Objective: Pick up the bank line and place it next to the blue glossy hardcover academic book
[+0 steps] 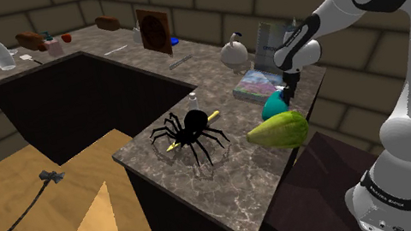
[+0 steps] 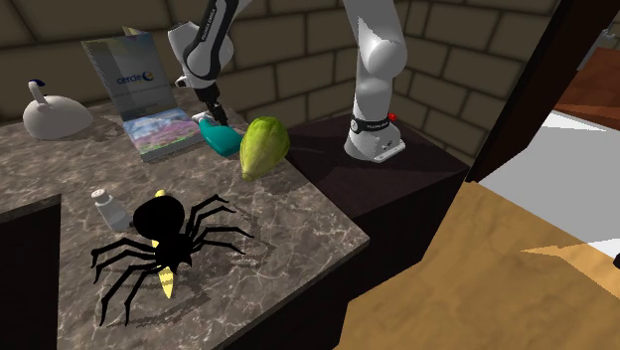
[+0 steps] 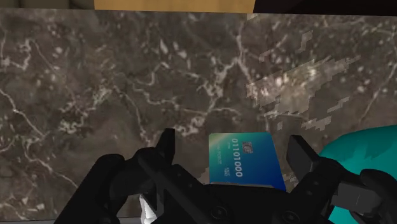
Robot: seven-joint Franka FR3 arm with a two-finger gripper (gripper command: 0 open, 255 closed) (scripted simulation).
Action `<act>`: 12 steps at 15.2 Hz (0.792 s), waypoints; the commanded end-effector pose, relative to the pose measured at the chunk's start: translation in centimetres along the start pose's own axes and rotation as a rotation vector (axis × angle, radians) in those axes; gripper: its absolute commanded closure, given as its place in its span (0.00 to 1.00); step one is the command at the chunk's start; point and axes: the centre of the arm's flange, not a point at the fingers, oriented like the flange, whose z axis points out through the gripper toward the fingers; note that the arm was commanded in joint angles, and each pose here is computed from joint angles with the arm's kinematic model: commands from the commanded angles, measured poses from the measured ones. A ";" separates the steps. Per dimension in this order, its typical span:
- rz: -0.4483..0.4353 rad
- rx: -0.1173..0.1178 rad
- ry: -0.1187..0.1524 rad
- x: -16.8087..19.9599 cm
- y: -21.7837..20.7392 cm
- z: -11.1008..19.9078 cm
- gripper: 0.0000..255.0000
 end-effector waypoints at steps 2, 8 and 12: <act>0.000 0.000 0.000 0.0 0.0 -1.3 0.00; 0.000 0.000 0.000 0.0 0.0 -5.0 0.00; 0.000 0.000 0.000 0.0 0.0 -5.0 0.00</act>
